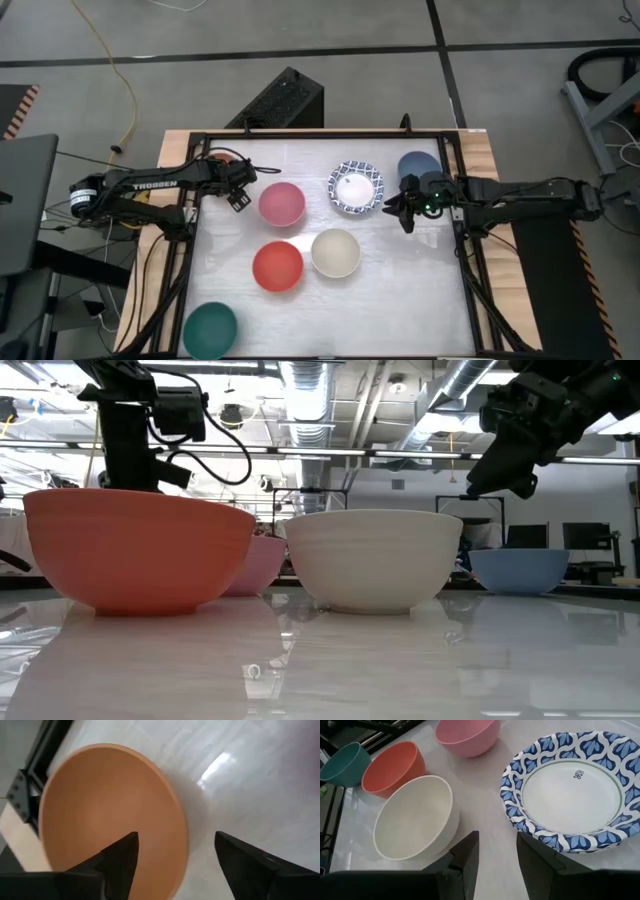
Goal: Nest bowls inside each other by size order
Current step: Stack the light orange bowl on top of the blue patterned bowl
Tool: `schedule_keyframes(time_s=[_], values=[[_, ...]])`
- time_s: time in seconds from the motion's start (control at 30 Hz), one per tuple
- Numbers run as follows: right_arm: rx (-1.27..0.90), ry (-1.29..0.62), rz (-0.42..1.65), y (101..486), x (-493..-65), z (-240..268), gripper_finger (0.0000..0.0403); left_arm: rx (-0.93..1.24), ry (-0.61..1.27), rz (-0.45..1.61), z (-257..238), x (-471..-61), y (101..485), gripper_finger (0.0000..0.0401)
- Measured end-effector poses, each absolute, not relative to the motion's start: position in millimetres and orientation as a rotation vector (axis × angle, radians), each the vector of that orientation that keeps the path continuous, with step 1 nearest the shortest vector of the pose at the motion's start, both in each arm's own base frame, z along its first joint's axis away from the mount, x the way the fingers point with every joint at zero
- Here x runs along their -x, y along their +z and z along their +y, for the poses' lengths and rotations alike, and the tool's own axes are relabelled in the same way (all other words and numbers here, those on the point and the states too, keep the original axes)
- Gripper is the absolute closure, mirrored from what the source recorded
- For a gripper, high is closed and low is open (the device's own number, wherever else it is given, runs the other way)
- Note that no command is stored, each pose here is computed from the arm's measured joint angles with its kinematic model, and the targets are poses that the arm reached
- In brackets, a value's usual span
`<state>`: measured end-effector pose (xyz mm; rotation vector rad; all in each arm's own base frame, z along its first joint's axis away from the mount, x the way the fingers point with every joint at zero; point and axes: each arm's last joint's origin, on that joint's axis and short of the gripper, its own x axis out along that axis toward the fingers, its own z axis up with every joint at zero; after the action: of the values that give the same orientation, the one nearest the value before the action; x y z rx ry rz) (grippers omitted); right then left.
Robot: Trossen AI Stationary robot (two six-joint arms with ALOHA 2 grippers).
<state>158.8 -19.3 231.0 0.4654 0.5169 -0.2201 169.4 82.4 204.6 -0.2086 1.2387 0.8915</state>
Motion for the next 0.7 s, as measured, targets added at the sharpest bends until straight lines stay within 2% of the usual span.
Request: schedule_keyframes(time_s=[0.3, 0.57, 0.7], values=[[-0.465, -0.217, 0.518, 231.0, -158.9, -19.0, 0.025, 0.236, 0.898, 1.261, 84.0, -174.1, 197.6, 0.0254], [-0.453, -0.174, 0.528, 230.9, -159.5, -11.9, 0.025, 0.208, 0.886, 1.364, 87.3, -181.8, 180.8, 0.0319], [-0.438, -0.181, 0.528, 230.9, -159.6, -9.3, 0.025, 0.181, 0.861, 1.38, 86.8, -183.0, 179.6, 0.0371]])
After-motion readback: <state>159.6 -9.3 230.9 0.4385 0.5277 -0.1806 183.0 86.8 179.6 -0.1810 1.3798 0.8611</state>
